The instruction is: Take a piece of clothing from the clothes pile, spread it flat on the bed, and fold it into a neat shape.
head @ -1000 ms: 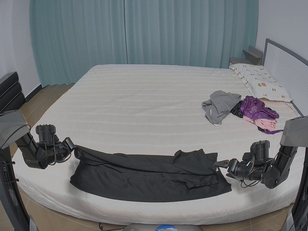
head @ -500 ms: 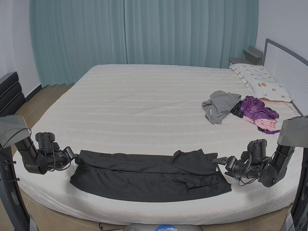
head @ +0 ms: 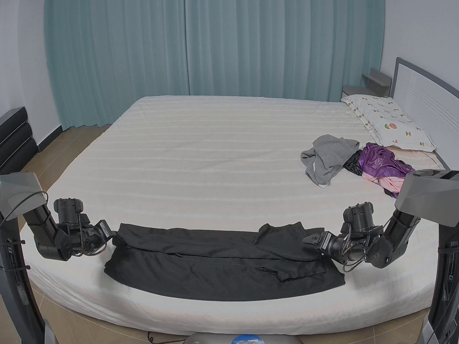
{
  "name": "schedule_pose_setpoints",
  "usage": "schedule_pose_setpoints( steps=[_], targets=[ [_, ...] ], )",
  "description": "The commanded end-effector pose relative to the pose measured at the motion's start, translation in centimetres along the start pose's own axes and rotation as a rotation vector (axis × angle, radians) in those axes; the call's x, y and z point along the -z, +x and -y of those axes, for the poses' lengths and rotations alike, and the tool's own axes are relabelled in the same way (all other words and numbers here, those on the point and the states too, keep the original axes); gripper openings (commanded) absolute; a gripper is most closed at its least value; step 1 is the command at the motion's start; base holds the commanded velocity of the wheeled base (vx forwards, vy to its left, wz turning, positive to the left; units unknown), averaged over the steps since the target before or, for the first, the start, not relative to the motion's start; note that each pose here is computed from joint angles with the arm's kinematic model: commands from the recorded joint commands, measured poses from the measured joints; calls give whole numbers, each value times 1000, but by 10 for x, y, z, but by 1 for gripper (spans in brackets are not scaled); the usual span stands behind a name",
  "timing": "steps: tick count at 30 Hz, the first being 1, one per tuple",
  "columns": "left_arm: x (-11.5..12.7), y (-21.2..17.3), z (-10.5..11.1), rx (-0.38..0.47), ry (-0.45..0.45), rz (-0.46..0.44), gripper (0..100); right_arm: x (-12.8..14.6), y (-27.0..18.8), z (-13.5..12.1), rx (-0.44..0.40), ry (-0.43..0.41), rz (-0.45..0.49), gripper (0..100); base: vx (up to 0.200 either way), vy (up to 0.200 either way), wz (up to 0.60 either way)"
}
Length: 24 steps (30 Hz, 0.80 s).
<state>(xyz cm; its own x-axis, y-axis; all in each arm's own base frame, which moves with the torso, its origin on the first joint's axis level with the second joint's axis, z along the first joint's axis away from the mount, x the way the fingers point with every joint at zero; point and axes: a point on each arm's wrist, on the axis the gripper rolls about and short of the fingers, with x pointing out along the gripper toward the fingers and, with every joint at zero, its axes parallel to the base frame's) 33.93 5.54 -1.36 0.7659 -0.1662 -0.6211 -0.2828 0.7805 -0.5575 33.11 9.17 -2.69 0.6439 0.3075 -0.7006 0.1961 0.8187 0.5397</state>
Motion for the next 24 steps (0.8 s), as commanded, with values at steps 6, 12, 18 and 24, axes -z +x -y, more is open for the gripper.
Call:
schedule_pose_setpoints(
  steps=[6, 12, 18, 24],
  targets=[
    [2, 0, 1, -1, 1, -4, 0, 4, 13, -9, 23, -53, 17, 0, 0, 0, 0],
    [2, 0, 1, 0, 2, -5, 0, 2, 4, -11, 33, -53, 29, 0, 0, 0, 0],
    [5, -5, 14, -6, 22, 9, 0, -5, -6, -16, 11, -41, 53, 0, 0, 0, 0],
    [1, -6, 23, -20, 31, 50, 0, -19, -10, -20, -22, -4, 102, 0, 0, 0, 0]
  ],
)
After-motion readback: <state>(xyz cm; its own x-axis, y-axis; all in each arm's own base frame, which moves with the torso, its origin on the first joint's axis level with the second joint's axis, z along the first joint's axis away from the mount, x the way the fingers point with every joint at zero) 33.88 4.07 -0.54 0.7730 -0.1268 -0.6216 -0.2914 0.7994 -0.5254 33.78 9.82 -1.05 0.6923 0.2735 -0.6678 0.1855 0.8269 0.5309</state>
